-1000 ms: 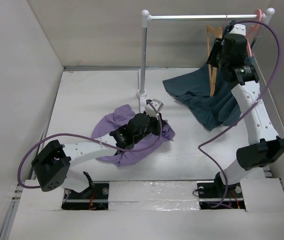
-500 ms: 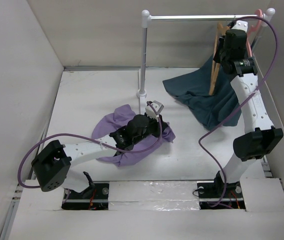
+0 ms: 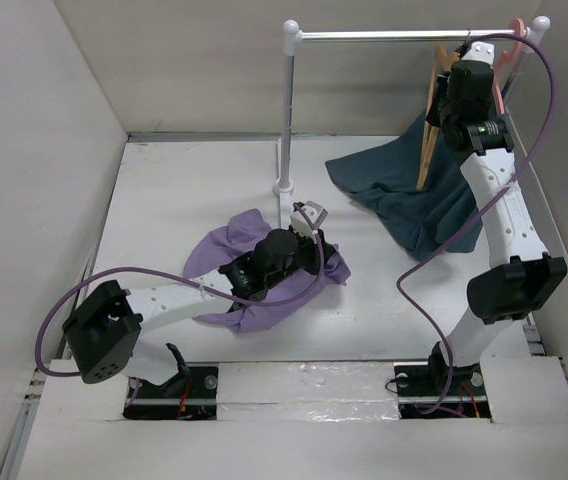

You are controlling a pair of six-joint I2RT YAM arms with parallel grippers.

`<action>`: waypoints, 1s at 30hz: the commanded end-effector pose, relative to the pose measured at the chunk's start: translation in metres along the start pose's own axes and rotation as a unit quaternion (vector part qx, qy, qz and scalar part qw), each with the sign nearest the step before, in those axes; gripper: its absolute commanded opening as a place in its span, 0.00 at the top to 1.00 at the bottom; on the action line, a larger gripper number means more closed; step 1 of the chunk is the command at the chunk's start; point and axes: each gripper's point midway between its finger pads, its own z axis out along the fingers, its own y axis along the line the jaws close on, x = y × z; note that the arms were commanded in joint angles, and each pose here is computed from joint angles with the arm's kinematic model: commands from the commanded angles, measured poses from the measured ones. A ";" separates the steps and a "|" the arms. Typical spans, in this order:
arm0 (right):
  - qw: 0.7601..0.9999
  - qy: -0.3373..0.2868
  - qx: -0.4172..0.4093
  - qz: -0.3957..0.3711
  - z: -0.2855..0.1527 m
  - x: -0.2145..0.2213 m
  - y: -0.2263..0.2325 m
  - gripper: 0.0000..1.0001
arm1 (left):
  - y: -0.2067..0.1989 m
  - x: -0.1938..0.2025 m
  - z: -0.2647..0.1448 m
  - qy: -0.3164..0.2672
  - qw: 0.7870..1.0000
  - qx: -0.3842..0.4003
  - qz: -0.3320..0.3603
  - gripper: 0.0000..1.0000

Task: Place the t-shirt on the hanger
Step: Pick up the hanger from the clothesline.

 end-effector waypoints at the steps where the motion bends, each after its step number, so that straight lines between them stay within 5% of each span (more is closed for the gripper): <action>1: 0.998 -0.062 -0.019 0.016 -0.017 -0.035 -0.001 1.00 | -0.013 -0.036 -0.008 -0.048 0.999 0.018 -0.011 1.00; 4: 0.998 -0.051 -0.024 0.027 -0.016 -0.028 -0.007 0.97 | -0.013 -0.039 -0.009 -0.053 0.998 0.017 -0.013 1.00; 6: 0.998 -0.043 -0.025 0.027 -0.012 -0.021 -0.008 0.71 | -0.015 -0.040 -0.011 -0.053 0.998 0.021 -0.014 1.00; 10: 0.999 -0.029 -0.023 0.026 -0.005 -0.009 -0.011 0.60 | -0.014 -0.038 -0.011 -0.052 0.998 0.020 -0.015 1.00; 13: 0.999 -0.035 -0.020 0.027 -0.005 -0.012 -0.012 0.64 | -0.014 -0.039 -0.011 -0.050 0.998 0.019 -0.014 1.00; 15: 0.999 -0.036 -0.016 0.025 -0.007 -0.015 -0.011 0.88 | -0.013 -0.039 -0.012 -0.053 0.998 0.018 -0.015 1.00; 18: 0.998 -0.052 -0.002 0.023 -0.013 -0.023 -0.015 1.00 | -0.014 -0.041 -0.012 -0.051 0.998 0.019 -0.013 1.00; 30: 0.989 -0.127 -0.064 0.036 -0.059 -0.079 -0.003 1.00 | -0.012 -0.042 -0.011 -0.055 0.998 0.010 -0.018 1.00</action>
